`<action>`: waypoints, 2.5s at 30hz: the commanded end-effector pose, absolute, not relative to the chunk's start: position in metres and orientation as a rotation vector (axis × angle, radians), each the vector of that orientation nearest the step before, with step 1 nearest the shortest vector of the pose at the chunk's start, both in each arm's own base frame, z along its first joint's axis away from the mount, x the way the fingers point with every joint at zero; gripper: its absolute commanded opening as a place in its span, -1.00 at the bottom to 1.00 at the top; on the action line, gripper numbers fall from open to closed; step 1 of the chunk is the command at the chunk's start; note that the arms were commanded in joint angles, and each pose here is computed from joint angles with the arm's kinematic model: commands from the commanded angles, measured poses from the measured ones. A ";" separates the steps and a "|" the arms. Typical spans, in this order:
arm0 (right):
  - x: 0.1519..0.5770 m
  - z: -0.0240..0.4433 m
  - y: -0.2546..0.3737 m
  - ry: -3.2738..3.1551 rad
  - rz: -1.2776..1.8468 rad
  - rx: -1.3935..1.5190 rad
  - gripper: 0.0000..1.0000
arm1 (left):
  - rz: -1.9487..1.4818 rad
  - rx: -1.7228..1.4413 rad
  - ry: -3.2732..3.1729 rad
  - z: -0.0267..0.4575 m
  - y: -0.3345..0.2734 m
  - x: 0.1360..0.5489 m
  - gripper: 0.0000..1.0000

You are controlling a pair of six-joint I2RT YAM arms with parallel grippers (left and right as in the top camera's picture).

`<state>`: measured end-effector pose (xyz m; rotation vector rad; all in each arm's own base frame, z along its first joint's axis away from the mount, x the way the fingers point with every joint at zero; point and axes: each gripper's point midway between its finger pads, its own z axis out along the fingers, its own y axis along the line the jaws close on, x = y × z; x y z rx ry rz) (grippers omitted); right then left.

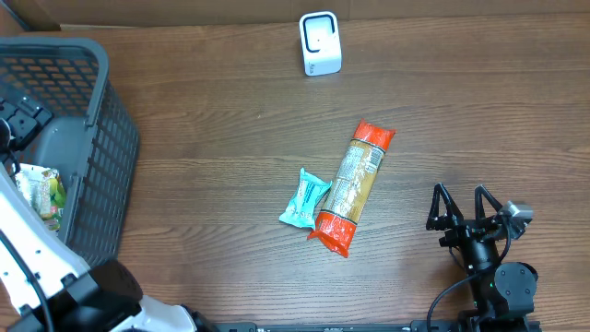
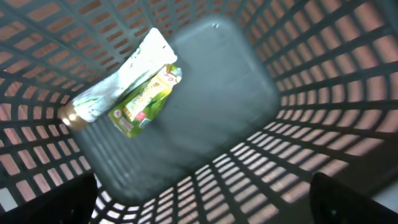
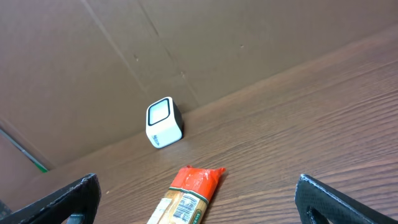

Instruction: Scan the item barcode

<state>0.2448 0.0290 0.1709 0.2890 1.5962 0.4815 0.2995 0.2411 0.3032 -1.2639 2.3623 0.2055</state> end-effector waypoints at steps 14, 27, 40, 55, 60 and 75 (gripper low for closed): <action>0.245 0.170 0.030 1.590 0.486 0.282 1.00 | 0.286 -1.132 2.629 0.225 0.268 0.313 0.99; 0.245 0.170 0.030 1.590 0.486 0.282 1.00 | 0.295 -1.135 2.690 0.163 0.274 0.312 1.00; 0.245 0.170 0.030 1.590 0.486 0.282 1.00 | 0.321 -1.000 2.724 0.129 0.280 0.319 0.99; 0.245 0.170 0.030 1.590 0.486 0.282 1.00 | 0.391 -1.024 2.740 0.121 0.311 0.288 0.75; 0.245 0.170 0.030 1.590 0.486 0.282 1.00 | 0.393 -1.074 2.726 0.101 0.321 0.275 0.77; 0.245 0.170 0.030 1.590 0.486 0.282 1.00 | 0.412 -0.954 2.762 0.050 0.316 0.269 0.64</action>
